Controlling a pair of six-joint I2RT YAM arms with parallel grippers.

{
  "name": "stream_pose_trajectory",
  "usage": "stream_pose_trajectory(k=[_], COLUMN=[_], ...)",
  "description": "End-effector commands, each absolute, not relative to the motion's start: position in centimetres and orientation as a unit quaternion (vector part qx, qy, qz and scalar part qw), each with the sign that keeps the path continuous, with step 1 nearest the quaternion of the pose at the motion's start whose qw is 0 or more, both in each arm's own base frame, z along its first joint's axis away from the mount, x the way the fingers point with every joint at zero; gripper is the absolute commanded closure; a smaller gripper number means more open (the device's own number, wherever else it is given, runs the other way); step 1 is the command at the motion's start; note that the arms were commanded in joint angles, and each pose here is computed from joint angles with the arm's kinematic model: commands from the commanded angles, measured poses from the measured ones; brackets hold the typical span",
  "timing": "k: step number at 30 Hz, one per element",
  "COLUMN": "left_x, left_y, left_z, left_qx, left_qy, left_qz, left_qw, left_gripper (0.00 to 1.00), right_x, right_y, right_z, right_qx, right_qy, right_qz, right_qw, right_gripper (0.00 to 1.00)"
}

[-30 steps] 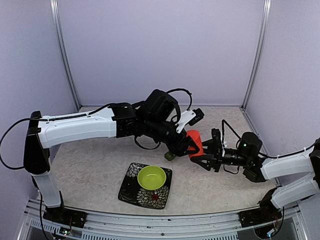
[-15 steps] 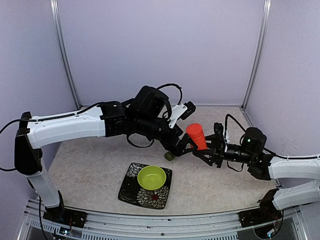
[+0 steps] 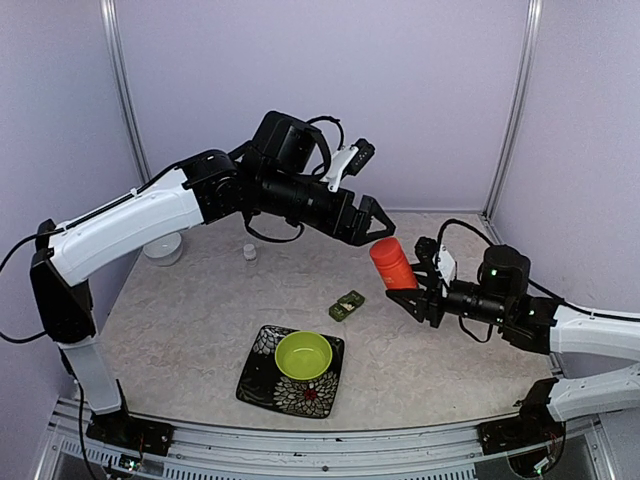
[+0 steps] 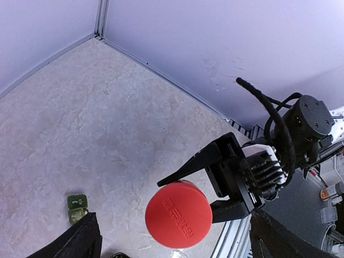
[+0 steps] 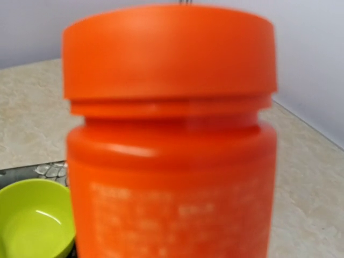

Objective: Sort the pills into containers
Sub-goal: Screw the lid of the pill bottle onto the pill bottle.

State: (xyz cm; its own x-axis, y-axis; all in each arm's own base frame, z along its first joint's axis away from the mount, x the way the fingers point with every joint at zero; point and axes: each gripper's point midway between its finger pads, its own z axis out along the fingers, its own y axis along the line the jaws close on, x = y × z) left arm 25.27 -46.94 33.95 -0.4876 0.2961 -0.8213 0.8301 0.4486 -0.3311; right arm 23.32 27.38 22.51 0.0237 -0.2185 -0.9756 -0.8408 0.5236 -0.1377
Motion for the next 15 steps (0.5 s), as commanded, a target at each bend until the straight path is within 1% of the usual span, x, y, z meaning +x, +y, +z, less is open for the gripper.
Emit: stream_pose_trajectory(k=[1,15], left_x=[25.1,25.2], left_y=[-47.6,-48.3], left_z=[31.1,28.7], left_qx=[0.366,0.37], left_qy=[0.802,0.815], left_qz=[-0.366,-0.357], left_qw=[0.298,0.269], left_gripper=[0.08,0.2], right_x=[24.1,24.0], right_y=[27.7,28.4], right_z=[23.2,22.9], right_qx=[-0.409,-0.415], right_qy=[0.656,0.661], right_qz=[0.22,0.201], right_qw=[0.595,0.592], right_gripper=[0.76,0.78])
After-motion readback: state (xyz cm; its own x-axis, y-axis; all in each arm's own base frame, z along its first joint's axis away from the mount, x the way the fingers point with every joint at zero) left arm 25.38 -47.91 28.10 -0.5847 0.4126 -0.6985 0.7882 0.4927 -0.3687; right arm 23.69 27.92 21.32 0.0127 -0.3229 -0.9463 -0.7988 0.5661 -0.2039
